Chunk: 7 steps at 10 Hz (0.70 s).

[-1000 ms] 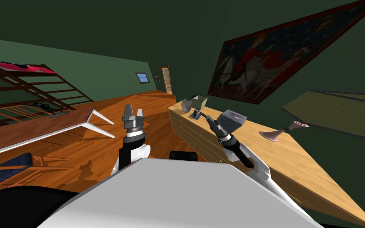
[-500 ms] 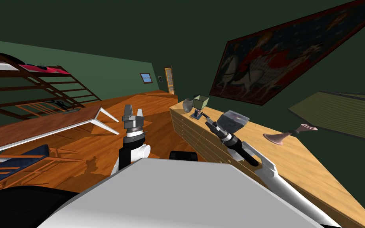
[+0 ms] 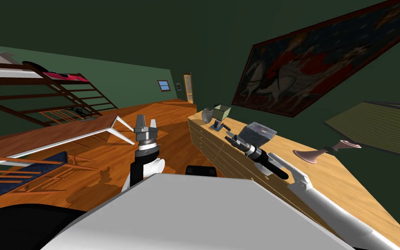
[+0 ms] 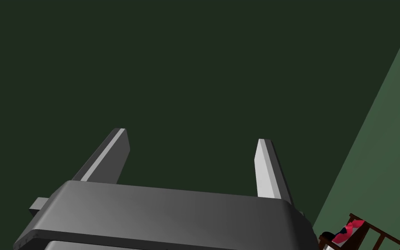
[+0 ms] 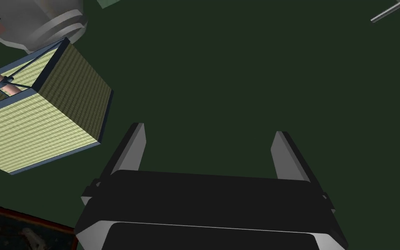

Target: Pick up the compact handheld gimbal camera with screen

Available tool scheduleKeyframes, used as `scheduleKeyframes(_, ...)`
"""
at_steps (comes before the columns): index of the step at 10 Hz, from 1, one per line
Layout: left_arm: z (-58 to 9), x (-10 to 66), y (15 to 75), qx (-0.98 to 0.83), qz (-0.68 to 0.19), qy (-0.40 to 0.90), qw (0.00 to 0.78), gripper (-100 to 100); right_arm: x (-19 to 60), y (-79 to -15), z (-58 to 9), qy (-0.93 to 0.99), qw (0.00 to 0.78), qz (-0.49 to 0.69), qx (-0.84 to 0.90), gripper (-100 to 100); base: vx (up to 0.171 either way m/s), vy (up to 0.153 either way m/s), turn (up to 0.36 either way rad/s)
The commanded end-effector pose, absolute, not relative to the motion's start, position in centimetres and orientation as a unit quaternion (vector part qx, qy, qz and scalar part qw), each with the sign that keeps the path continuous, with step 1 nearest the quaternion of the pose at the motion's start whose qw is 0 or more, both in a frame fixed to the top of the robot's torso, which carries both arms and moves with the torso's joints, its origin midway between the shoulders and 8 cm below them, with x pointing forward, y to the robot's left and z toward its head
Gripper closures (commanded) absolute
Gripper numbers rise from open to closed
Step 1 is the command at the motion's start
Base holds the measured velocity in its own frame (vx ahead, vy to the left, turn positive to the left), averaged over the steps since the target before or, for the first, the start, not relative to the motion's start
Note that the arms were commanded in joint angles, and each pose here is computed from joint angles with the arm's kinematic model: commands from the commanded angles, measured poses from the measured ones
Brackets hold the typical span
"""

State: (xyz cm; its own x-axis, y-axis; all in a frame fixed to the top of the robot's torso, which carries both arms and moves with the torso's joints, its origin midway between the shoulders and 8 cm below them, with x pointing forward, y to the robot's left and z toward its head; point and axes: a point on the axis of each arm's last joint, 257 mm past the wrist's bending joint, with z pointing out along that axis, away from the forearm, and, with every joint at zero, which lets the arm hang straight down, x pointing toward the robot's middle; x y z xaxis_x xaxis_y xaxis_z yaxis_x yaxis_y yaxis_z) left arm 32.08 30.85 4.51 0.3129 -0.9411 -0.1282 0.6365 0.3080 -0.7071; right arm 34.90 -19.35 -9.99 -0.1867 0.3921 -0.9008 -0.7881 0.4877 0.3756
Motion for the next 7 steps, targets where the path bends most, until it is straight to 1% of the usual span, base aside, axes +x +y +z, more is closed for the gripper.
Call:
scheduleKeyframes(1, 4.5, 32.1, 30.8, -0.278, -0.518, 0.274, 0.761, 0, 35.3, -20.4, -11.5, 0.627, 0.602, 0.461, -0.177, -100, 0.000, -0.007, 0.158)
scheduleKeyframes(4, 4.5, 32.1, 30.8, -0.278, -0.518, 0.274, 0.761, 0, 35.6, -22.1, -13.2, 0.658, 0.581, 0.434, -0.202, -100, 0.004, -0.014, 0.103)
scheduleKeyframes(5, 4.5, 32.1, 30.8, -0.278, -0.518, 0.274, 0.761, 0, 35.9, -23.4, -14.5, 0.677, 0.570, 0.418, -0.205, -100, 0.013, -0.009, 0.177)
scheduleKeyframes(7, 4.5, 32.1, 30.9, -0.278, -0.518, 0.274, 0.761, 0, 36.2, -25.4, -16.0, 0.703, 0.551, 0.392, -0.219, -100, 0.017, -0.008, 0.101)
